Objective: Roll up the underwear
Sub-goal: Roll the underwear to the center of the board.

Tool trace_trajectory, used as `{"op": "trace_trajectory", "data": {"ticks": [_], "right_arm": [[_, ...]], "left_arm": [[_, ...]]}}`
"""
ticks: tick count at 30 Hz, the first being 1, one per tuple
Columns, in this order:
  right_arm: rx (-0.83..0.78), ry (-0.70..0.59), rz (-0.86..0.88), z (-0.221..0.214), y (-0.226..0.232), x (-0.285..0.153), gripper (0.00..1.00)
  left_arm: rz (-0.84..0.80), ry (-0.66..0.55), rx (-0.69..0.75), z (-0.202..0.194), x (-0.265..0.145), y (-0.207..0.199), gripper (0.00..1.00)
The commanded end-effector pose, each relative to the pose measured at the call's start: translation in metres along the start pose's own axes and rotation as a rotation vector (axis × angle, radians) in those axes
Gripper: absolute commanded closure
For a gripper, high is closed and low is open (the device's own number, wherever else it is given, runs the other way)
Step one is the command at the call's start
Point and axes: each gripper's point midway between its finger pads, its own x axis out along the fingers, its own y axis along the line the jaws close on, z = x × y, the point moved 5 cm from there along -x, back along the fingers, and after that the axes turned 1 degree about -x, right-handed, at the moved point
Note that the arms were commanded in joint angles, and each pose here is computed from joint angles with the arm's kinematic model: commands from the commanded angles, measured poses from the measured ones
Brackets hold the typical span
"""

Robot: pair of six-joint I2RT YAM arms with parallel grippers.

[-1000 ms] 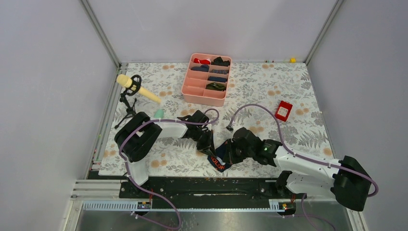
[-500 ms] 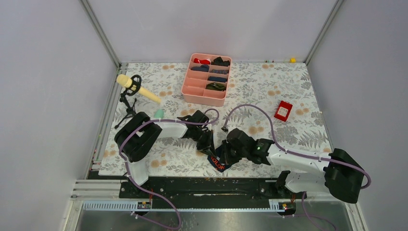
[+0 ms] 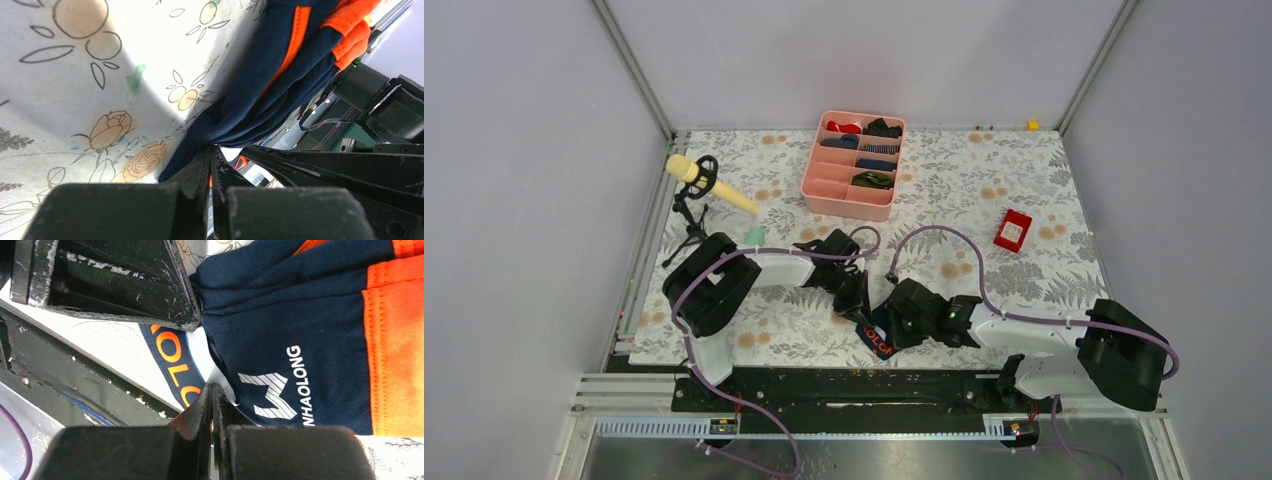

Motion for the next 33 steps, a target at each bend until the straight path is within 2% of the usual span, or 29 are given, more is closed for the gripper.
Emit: {"op": "trace_trajectory", "data": {"ticks": [1, 5, 10, 16, 20, 25, 33], "right_arm": [[-0.064, 0.051, -0.096, -0.017, -0.012, 0.003, 1.0], [-0.134, 0.028, -0.154, -0.014, -0.01, -0.007, 1.0], [-0.194, -0.123, -0.183, 0.008, 0.003, -0.037, 0.99], [-0.344, -0.229, -0.234, 0.02, 0.026, -0.057, 0.68], [-0.537, -0.227, -0.283, 0.012, 0.049, -0.054, 0.56], [-0.713, -0.201, -0.374, 0.002, 0.069, -0.04, 0.53], [-0.741, -0.164, -0.405, -0.01, 0.071, -0.02, 0.51]], "left_arm": [[0.079, 0.014, -0.001, -0.007, 0.005, 0.011, 1.0], [0.075, 0.029, -0.001, -0.008, 0.007, 0.01, 1.0], [0.07, 0.051, -0.014, -0.013, 0.01, 0.015, 1.0], [0.062, 0.064, -0.024, -0.017, 0.012, 0.017, 1.0], [0.063, 0.066, -0.027, -0.018, 0.012, 0.017, 1.0], [0.062, 0.066, -0.026, -0.018, 0.012, 0.017, 1.0], [0.059, 0.067, -0.024, -0.018, 0.012, 0.016, 1.0]]}}
